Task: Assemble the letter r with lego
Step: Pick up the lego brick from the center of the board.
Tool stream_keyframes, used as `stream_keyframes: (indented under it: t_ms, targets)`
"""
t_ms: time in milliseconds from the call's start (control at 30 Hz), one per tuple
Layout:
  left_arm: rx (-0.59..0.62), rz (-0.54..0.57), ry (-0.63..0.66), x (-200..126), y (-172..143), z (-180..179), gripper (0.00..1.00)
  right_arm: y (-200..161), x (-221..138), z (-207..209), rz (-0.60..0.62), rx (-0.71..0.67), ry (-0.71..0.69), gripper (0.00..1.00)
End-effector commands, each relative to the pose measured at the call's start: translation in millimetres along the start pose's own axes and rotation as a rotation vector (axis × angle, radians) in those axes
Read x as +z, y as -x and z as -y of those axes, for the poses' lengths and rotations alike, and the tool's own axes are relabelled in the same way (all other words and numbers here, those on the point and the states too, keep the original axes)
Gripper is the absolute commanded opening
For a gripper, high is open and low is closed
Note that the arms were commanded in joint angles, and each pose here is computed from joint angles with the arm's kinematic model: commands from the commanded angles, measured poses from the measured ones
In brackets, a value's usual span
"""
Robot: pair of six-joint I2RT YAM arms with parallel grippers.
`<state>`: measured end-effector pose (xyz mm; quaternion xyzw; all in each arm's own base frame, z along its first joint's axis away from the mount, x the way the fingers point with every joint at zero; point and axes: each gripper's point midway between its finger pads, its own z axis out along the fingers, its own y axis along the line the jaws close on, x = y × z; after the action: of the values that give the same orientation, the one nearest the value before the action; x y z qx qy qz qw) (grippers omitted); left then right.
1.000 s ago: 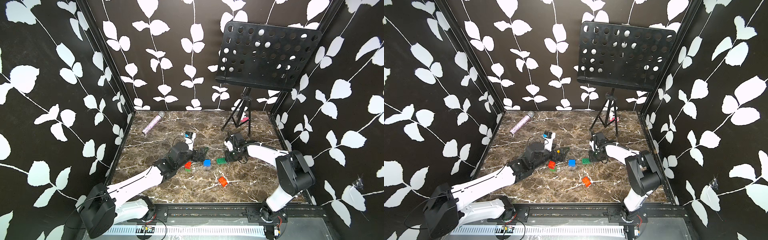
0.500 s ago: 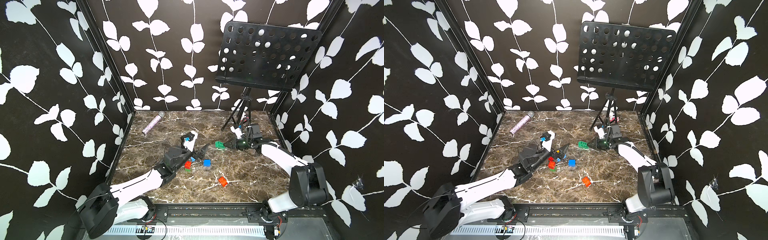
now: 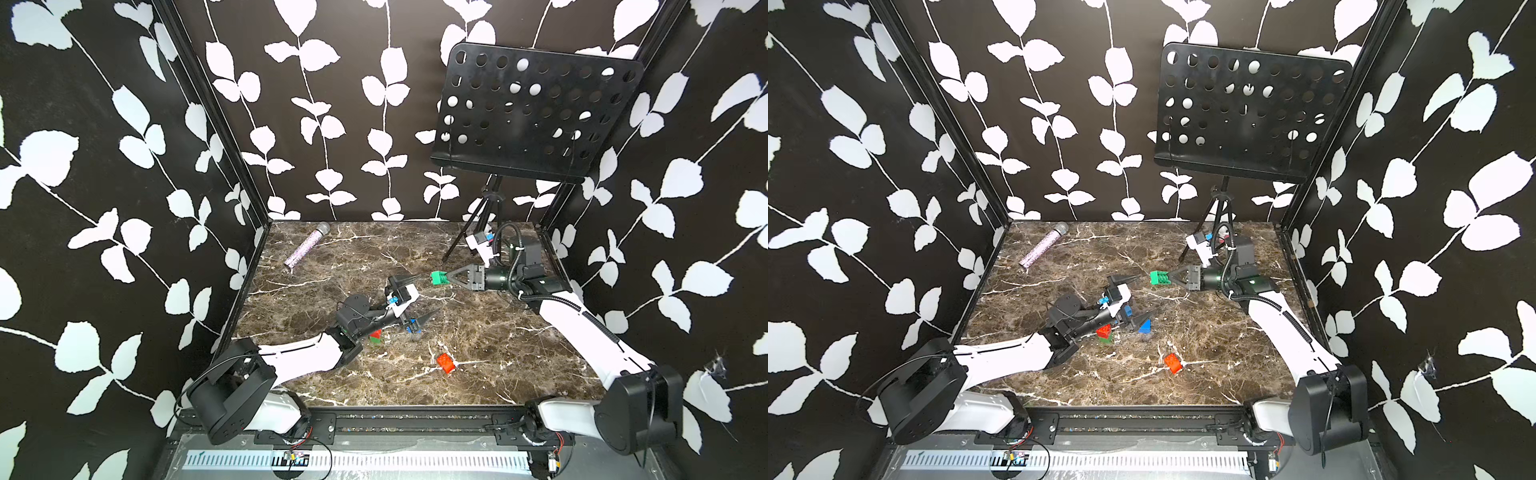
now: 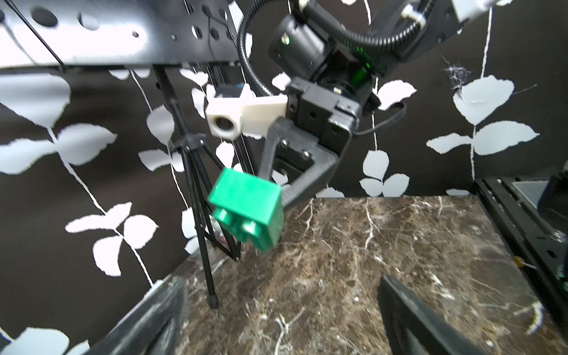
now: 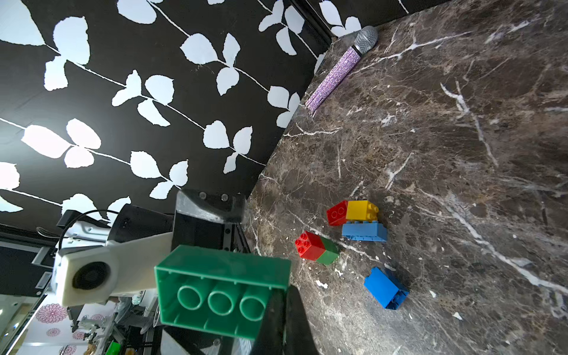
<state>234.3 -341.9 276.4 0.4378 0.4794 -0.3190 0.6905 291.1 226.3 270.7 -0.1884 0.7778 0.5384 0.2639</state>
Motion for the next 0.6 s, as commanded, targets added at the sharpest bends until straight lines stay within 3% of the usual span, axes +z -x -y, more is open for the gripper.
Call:
stream_keyframes:
  t_ms: [0, 267, 467, 567]
  targets:
    - [0.048, 0.091, 0.026, 2, 27, -9, 0.97, -7, 3, -16, -0.03, -0.057, 0.052, 0.05]
    - [0.019, 0.116, -0.088, 14, 32, 6, 0.84, -17, 21, -35, -0.089, -0.102, 0.096, 0.05]
    - [0.027, 0.112, -0.108, 14, 34, 9, 0.61, -19, 23, -35, -0.092, -0.094, 0.099, 0.06]
    - [0.037, 0.086, -0.123, 11, 33, 11, 0.56, -18, 24, -34, -0.089, -0.094, 0.094, 0.05]
